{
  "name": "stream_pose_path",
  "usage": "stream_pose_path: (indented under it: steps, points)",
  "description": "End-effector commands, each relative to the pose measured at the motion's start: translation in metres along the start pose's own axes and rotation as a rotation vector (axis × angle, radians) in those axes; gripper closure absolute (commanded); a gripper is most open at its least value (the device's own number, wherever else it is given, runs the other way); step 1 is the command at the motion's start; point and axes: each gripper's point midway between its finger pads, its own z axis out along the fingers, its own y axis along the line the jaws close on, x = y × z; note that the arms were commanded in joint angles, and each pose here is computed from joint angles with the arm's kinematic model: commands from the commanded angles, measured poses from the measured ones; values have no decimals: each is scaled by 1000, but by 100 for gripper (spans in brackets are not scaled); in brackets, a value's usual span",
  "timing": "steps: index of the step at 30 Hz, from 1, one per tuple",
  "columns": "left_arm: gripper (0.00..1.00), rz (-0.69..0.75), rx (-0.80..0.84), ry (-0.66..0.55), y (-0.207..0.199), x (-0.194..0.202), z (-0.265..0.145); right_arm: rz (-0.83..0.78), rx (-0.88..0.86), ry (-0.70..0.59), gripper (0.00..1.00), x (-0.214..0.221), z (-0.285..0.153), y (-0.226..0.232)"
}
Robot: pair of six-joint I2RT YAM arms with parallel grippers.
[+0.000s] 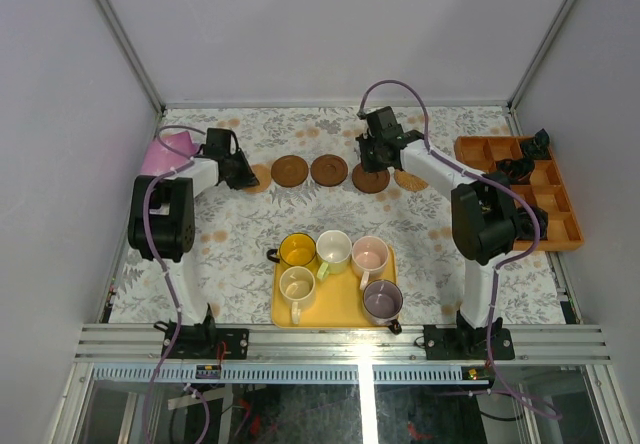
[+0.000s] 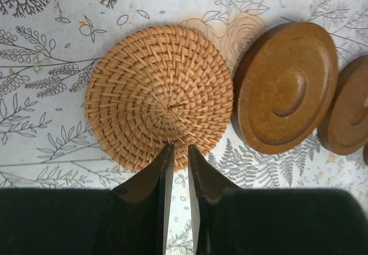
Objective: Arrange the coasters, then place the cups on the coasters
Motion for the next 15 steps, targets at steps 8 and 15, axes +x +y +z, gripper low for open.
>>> stream_pose_path:
  steps: [8,15]
  points:
    - [85,-30,-36,-20,24,-17,25,60,68,25,100,8,9,-25]
    - [86,-59,-55,-38,37,-27,22,97,63,54,100,12,25,-34]
